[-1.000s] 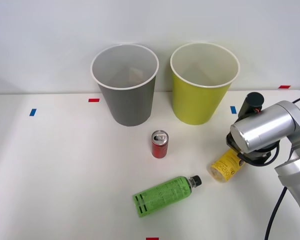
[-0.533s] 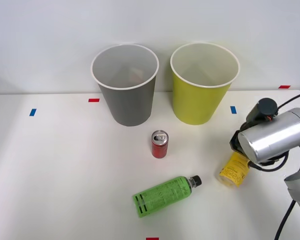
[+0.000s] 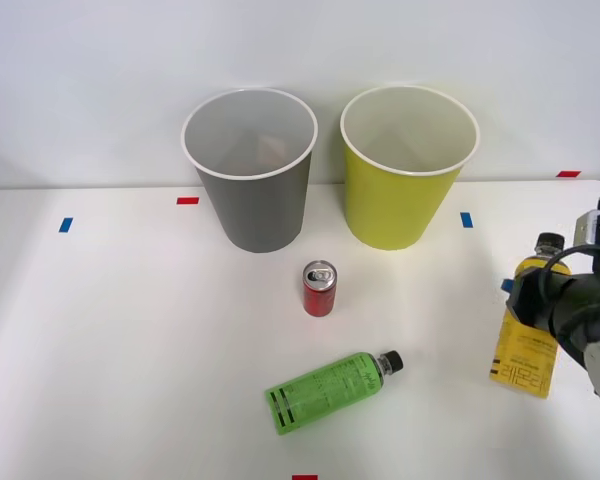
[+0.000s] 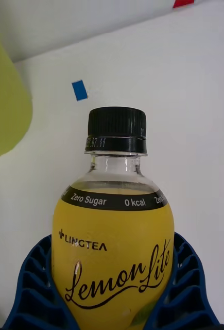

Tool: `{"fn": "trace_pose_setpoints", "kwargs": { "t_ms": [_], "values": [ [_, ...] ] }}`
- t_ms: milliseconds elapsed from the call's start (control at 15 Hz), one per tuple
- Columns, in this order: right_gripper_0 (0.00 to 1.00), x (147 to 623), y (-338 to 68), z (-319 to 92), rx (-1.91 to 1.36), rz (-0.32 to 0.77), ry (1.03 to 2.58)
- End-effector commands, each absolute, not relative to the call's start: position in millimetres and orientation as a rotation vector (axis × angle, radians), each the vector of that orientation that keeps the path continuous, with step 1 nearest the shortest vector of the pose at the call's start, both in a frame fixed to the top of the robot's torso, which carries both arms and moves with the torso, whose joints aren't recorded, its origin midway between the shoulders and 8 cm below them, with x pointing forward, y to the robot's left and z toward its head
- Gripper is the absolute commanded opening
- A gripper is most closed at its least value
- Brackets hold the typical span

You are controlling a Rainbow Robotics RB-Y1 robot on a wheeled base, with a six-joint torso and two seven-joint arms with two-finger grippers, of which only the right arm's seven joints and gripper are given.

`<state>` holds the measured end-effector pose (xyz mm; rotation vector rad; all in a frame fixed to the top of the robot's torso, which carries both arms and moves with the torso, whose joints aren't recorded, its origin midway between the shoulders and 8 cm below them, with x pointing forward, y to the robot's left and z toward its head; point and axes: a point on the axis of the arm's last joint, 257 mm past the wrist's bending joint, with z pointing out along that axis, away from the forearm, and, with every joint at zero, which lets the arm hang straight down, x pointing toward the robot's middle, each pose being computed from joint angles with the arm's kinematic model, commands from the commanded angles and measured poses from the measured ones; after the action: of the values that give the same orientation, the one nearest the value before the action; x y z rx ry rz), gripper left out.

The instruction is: Put cans in the gray bin, plastic bottles in the light green bin

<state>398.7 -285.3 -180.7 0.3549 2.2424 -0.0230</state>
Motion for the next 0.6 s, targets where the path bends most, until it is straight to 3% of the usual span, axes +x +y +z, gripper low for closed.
{"fn": "trace_pose_setpoints", "kwargs": {
  "t_ms": [67, 600],
  "values": [
    [0.0, 409, -273, -158, 0.302, 0.084, 2.143],
    [0.0, 439, -240, -69, 0.17, 0.269, 1.814]
  ]
}}
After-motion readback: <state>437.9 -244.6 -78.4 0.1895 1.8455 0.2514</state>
